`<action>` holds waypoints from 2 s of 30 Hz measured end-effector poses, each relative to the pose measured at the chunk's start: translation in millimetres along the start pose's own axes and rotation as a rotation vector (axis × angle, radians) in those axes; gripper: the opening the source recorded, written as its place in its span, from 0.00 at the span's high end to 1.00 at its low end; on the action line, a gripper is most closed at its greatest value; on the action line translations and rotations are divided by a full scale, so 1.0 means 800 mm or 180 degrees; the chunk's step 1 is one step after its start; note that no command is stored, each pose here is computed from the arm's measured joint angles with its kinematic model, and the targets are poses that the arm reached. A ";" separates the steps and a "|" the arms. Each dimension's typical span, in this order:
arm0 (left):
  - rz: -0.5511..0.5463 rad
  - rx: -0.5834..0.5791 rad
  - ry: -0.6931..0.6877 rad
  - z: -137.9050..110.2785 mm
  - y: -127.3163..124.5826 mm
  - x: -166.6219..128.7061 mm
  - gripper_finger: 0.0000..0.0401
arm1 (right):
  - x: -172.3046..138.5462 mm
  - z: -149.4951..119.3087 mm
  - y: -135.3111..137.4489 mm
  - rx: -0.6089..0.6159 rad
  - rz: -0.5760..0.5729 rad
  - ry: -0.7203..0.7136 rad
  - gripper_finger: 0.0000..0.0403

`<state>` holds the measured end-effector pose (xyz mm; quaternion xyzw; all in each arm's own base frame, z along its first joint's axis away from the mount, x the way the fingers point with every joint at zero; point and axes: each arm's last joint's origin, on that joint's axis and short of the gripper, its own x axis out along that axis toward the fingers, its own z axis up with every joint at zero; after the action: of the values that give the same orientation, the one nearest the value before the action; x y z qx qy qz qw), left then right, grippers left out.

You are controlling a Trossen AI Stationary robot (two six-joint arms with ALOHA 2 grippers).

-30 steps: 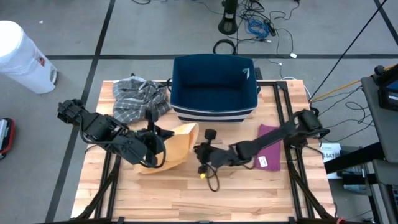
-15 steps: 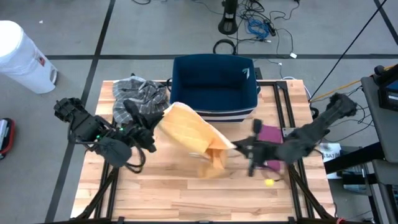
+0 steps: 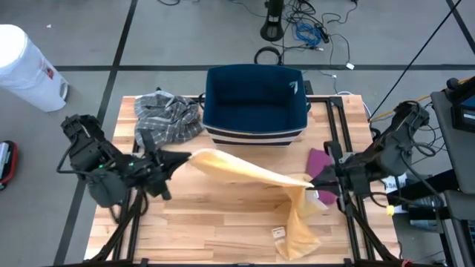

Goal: Fold towel
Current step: Fold the yellow towel

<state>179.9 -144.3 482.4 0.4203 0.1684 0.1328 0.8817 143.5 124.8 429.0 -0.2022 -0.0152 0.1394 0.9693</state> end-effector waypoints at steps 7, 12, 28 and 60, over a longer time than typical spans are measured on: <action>-0.0075 -0.0019 -0.0071 -0.001 0.000 -0.010 1.00 | 0.000 -0.033 -0.006 0.0402 -0.0493 0.0847 1.00; -0.0145 -0.0102 0.0116 -0.013 0.001 0.003 1.00 | 0.012 -0.056 -0.012 0.0565 -0.0770 0.1285 1.00; -0.0183 -0.0567 0.1044 -0.065 0.012 0.039 1.00 | 0.057 -0.137 -0.018 0.0858 -0.1303 0.2818 0.67; -0.0961 -0.0607 0.1489 -0.091 -0.036 0.062 1.00 | 0.093 -0.386 0.083 0.2435 -0.1096 0.3519 0.61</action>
<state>198.1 -92.5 407.8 0.2637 0.4144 0.1087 0.8643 224.0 84.5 117.5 0.1176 0.4992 -0.1442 0.8462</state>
